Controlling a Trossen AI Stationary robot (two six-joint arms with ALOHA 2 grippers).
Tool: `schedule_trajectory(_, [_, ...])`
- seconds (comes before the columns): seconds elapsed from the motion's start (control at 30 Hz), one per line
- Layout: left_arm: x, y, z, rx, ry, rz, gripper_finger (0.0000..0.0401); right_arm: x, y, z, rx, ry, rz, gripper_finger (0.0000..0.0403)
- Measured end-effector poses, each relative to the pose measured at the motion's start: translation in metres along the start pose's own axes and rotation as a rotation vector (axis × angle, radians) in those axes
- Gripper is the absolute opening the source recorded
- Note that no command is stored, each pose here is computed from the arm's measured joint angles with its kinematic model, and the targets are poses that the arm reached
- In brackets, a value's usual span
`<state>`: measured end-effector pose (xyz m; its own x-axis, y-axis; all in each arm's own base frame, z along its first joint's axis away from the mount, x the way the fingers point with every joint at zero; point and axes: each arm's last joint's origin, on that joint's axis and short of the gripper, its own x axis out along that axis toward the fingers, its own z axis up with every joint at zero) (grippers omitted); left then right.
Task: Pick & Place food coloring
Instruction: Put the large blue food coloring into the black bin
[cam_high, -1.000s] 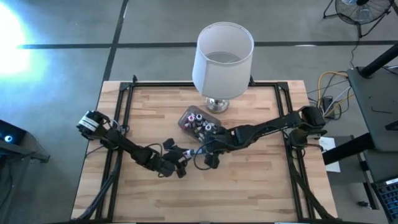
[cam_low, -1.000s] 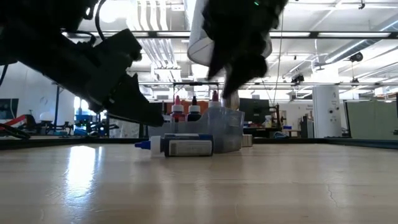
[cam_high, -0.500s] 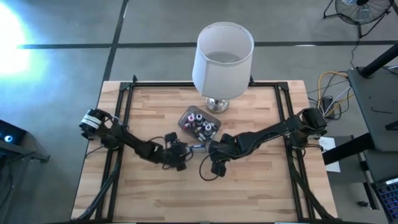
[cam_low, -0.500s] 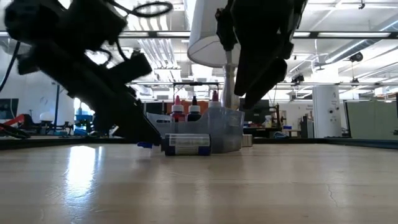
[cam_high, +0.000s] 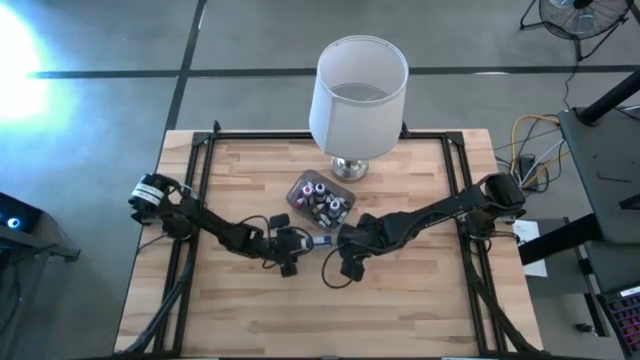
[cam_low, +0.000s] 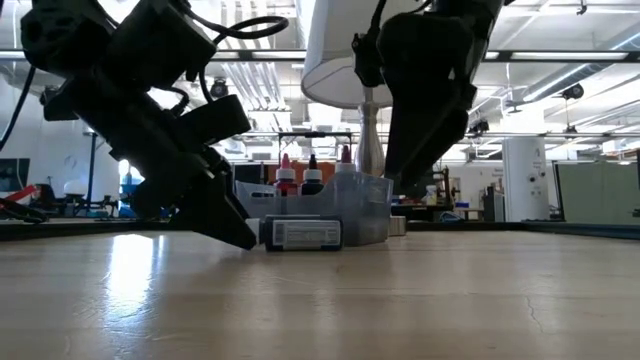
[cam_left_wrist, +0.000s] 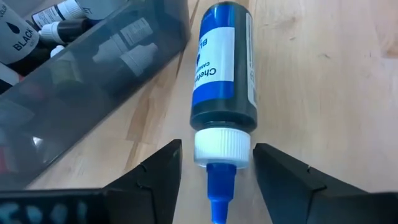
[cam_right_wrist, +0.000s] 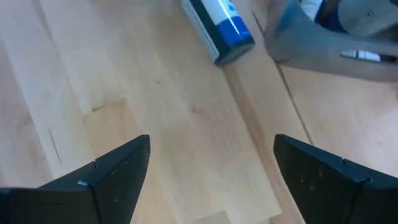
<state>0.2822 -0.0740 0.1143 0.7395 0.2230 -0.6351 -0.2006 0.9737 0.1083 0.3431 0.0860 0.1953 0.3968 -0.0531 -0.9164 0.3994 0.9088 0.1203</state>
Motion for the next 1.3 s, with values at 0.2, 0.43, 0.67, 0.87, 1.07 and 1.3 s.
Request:
schedule_trajectory(0.2, [0.0,0.0,0.0,0.003,0.002,0.0,0.0131,0.002,-0.001,-0.002,0.019,0.0,-0.004,0.0334])
schedule_trajectory(0.43, [-0.01,-0.005,0.017,-0.005,-0.038,-0.026,0.008,0.002,0.001,0.0,0.018,-0.02,0.012,0.0332])
schedule_trajectory(0.67, [-0.046,0.0,0.059,0.075,0.135,0.003,0.0082,-0.001,0.003,0.0,-0.02,-0.044,0.021,0.0325])
schedule_trajectory(0.87, [-0.09,0.005,0.107,0.08,0.378,-0.027,0.0082,-0.006,0.006,0.005,-0.046,-0.125,0.021,0.0324])
schedule_trajectory(1.07, [-0.115,0.005,0.136,0.009,0.642,-0.078,0.0081,-0.011,0.016,0.013,-0.038,-0.273,0.078,0.0324])
schedule_trajectory(1.3, [-0.095,-0.004,0.121,-0.157,0.961,-0.127,0.0081,-0.007,0.022,0.008,0.008,-0.342,0.152,0.0324])
